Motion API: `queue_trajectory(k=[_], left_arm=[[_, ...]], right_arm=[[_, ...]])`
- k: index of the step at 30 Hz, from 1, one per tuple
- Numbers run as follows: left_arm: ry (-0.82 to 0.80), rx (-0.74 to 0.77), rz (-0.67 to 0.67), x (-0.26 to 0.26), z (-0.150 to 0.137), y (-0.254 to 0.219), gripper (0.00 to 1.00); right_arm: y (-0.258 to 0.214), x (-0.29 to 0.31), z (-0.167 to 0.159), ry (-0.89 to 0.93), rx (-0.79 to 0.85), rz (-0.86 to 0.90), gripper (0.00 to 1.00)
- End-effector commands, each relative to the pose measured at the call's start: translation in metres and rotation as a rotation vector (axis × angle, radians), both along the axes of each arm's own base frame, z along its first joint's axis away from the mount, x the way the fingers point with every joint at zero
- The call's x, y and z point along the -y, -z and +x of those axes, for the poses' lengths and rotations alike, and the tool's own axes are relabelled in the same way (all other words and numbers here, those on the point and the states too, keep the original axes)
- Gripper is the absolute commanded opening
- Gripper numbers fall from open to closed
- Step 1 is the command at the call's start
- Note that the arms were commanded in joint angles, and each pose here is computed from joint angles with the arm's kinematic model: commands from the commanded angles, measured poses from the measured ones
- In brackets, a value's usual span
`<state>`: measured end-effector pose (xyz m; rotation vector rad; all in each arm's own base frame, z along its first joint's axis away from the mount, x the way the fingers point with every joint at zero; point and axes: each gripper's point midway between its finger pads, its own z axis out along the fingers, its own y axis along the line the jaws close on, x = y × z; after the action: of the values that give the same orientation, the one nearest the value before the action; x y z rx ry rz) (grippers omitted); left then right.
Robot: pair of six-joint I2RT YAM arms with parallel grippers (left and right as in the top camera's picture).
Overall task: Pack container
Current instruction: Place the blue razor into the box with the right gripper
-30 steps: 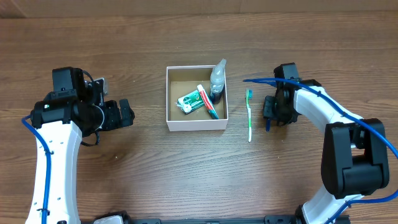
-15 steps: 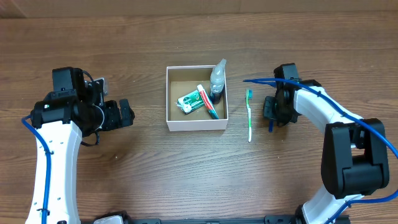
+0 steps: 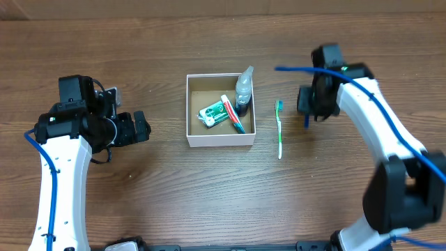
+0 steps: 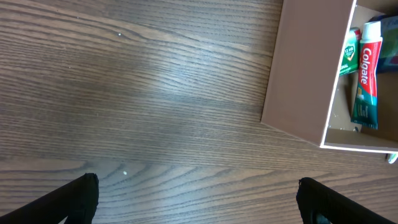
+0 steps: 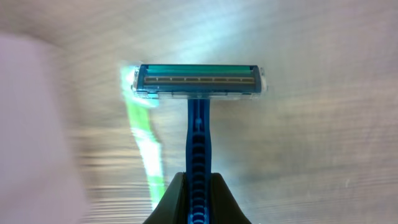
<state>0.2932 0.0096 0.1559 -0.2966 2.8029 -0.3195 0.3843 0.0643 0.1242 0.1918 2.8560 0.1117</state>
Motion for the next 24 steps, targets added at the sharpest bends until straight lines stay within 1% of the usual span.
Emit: queue_trajectory(k=[1,2,4,5,6,8,10,13,18,19,20,22,23,24], left_arm=[[0.017,0.025,-0.008,0.002,0.000,-0.005,1.00],[0.017,0.025,-0.008,0.002,0.000,-0.005,1.00],[0.017,0.025,-0.008,0.002,0.000,-0.005,1.00],[0.017,0.025,-0.008,0.002,0.000,-0.005,1.00],[0.017,0.026,-0.008,0.002,0.000,-0.005,1.00],[0.017,0.027,-0.008,0.002,0.000,-0.005,1.00],[0.017,0.027,-0.008,0.002,0.000,-0.005,1.00],[0.018,0.027,-0.008,0.002,0.000,-0.005,1.00],[0.018,0.026,-0.008,0.002,0.000,-0.005,1.00],[0.018,0.026,-0.008,0.002,0.000,-0.005,1.00],[0.018,0.026,-0.008,0.002,0.000,-0.005,1.00],[0.018,0.026,-0.008,0.002,0.000,-0.005,1.00],[0.018,0.026,-0.008,0.002,0.000,-0.005,1.00],[0.018,0.026,-0.008,0.002,0.000,-0.005,1.00]], right_arm=[[-0.103,-0.048,0.007,-0.229,0.294,0.008,0.04],[-0.120,-0.068,0.003,-0.328,0.354,0.001,0.04],[-0.132,-0.100,-0.004,-0.476,0.416,-0.013,0.04],[-0.133,-0.110,-0.007,-0.525,0.428,-0.018,0.04],[-0.132,-0.130,-0.013,-0.612,0.444,-0.026,0.04],[-0.124,-0.154,-0.020,-0.701,0.449,-0.031,0.04],[-0.112,-0.174,-0.024,-0.757,0.438,-0.029,0.04],[-0.084,-0.197,-0.028,-0.809,0.380,-0.031,0.04],[-0.035,-0.214,-0.027,-0.848,0.275,-0.050,0.04],[-0.027,-0.215,-0.027,-0.851,0.259,-0.054,0.06],[-0.022,-0.215,-0.026,-0.853,0.247,-0.057,0.15],[-0.018,-0.217,-0.025,-0.852,0.243,-0.057,0.30],[-0.019,-0.218,-0.023,-0.851,0.251,-0.055,0.40],[-0.021,-0.219,-0.022,-0.851,0.260,-0.053,0.43]])
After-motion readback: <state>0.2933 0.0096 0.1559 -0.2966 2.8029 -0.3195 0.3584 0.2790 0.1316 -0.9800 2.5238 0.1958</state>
